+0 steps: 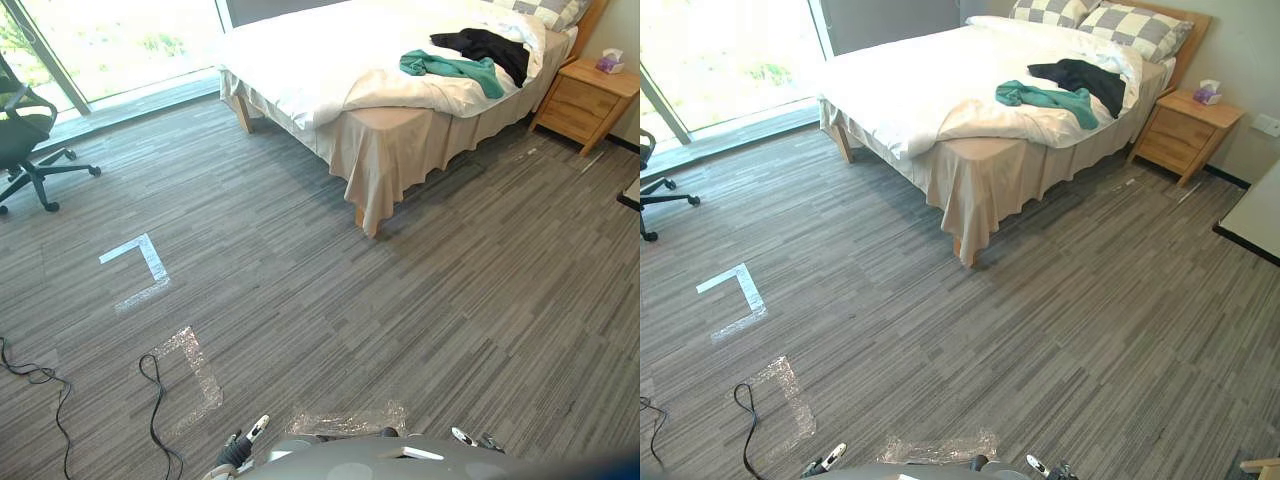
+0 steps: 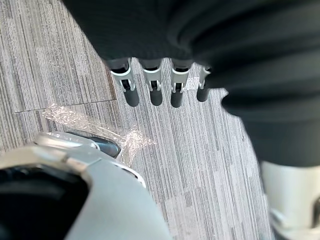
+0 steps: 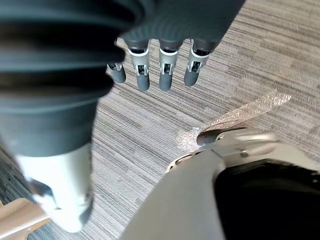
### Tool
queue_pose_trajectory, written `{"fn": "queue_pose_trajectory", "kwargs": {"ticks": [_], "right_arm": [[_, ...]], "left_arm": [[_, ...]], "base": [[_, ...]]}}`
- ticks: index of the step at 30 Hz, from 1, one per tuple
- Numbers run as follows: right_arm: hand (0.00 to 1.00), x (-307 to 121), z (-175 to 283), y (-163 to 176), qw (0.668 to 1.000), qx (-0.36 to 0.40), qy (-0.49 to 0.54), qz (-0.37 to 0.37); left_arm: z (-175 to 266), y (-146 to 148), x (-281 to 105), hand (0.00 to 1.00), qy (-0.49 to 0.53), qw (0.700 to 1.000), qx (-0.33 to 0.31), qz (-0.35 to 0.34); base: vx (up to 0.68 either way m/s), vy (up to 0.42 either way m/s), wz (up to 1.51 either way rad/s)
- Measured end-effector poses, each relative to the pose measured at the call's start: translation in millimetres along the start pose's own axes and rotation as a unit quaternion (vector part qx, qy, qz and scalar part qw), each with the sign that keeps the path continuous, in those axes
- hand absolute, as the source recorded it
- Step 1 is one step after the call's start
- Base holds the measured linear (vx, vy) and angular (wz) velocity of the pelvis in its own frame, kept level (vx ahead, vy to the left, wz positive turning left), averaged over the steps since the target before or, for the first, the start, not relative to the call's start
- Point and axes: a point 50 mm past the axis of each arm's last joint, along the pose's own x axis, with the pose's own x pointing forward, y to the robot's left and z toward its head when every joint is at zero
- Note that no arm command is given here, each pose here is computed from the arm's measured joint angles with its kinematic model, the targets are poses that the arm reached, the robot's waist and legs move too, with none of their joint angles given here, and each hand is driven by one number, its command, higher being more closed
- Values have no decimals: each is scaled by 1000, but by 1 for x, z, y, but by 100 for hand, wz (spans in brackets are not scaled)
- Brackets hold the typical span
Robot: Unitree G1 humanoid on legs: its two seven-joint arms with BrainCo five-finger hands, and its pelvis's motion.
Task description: Tidy the bed and pick cloth on bed and put in laundry
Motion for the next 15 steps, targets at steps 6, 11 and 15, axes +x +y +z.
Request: {"fn": "queue_pose_trajectory", "kwargs": {"ticks": [6,11,15], "right_arm": [[0,1,3,2,1000,2,-2,1],[0,4,9,6,1000,5,-4,6],[0,5,12,8,1000,4,-6,9]], "left_arm": [[3,-4,1,0,2,999,6,-31],[7,-5,2,0,13,999,24,-44],[8,-6,2,0,15,998,26,-52]], "base": [[81,15,0],[-10,0,-1],[-80,-8,-11]]}}
